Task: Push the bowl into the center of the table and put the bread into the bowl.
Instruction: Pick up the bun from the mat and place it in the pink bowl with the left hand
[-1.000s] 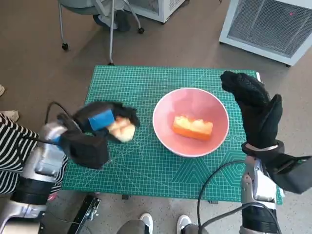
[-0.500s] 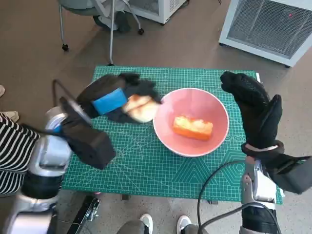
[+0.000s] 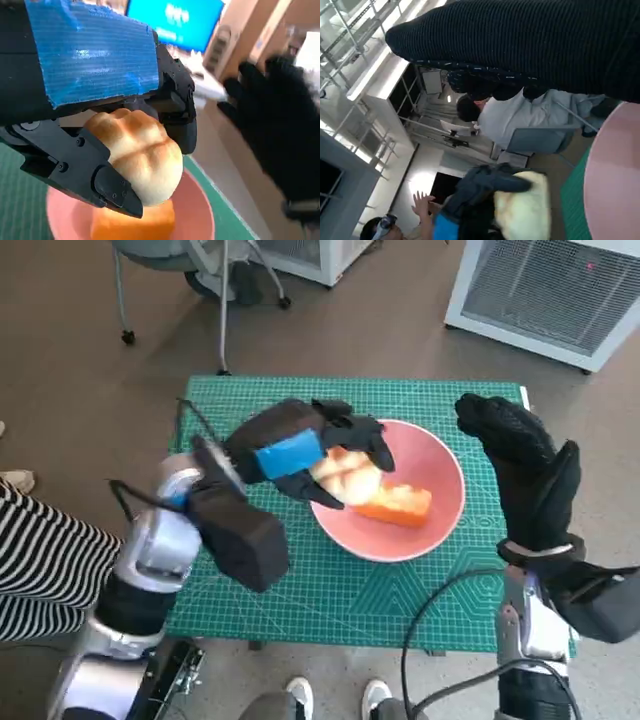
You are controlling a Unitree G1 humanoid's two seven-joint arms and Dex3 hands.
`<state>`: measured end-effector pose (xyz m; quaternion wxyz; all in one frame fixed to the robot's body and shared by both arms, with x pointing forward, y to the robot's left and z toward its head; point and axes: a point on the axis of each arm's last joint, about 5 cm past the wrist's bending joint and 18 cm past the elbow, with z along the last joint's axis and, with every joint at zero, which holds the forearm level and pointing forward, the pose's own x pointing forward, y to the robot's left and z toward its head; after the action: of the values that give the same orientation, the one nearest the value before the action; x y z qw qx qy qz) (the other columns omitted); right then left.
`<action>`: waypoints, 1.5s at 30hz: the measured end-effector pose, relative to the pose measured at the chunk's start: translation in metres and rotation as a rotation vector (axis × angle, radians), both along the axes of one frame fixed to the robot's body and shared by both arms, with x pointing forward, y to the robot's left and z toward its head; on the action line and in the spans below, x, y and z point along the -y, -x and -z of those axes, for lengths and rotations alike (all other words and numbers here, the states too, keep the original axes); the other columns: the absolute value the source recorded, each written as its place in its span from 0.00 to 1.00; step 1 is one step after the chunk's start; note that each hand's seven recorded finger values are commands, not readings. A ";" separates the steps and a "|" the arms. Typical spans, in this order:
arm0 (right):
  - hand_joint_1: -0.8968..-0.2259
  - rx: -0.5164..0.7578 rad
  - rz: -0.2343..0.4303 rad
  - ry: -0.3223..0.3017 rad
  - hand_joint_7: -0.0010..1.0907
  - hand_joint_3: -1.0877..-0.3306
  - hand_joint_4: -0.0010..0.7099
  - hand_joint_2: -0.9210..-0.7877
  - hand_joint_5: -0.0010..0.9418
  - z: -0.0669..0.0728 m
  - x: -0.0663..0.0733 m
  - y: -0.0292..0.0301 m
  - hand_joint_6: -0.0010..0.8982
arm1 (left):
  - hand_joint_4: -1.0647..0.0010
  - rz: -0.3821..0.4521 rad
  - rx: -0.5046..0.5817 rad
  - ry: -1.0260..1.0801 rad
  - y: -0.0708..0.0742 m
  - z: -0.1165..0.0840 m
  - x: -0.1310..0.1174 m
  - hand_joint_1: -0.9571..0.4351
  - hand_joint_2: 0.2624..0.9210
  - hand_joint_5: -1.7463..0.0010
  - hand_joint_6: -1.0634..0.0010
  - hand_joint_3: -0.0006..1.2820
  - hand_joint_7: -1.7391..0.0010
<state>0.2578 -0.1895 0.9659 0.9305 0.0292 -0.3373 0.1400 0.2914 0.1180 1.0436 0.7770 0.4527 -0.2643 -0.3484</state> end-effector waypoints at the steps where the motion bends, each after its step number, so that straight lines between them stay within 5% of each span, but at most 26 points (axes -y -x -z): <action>1: 0.26 0.000 0.000 0.000 0.39 0.45 0.25 0.00 0.00 0.000 0.000 0.0002 0.08 | 0.35 0.003 -0.006 -0.011 0.000 0.001 0.001 0.69 1.00 0.34 0.50 0.08 0.28; 5: 0.26 0.001 0.004 -0.001 0.39 0.45 0.26 0.00 0.00 0.000 0.001 0.0014 0.08 | 0.47 0.015 -0.038 -0.066 -0.003 0.008 0.006 0.64 0.84 0.77 0.59 0.04 0.64; 10: 0.26 -0.001 0.008 -0.004 0.39 0.46 0.26 0.00 0.00 0.000 0.002 0.0026 0.08 | 0.60 0.035 -0.103 -0.110 -0.007 0.014 0.009 0.61 0.80 0.95 0.70 0.02 0.79; 17: 0.26 0.000 0.015 -0.009 0.39 0.46 0.26 0.00 0.00 0.000 0.002 0.0033 0.08 | 0.75 0.062 -0.142 -0.134 -0.010 0.021 0.011 0.57 0.78 1.00 0.77 0.01 0.87; 26: 0.26 -0.002 0.019 -0.015 0.39 0.46 0.26 0.00 0.00 0.000 0.001 0.0032 0.08 | 0.88 0.045 -0.097 -0.146 -0.012 0.023 0.012 0.39 0.79 1.00 0.81 0.01 0.92; 45: 0.26 0.009 0.022 -0.015 0.38 0.46 0.26 0.00 0.00 -0.003 0.000 0.0023 0.08 | 0.95 -0.003 -0.136 0.032 -0.021 0.025 -0.002 0.22 0.99 1.00 0.86 0.03 0.97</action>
<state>0.2555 -0.1899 0.9691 0.9301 0.0317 -0.3429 0.1274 0.3128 0.1195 1.0186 0.8008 0.4159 -0.2159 -0.3729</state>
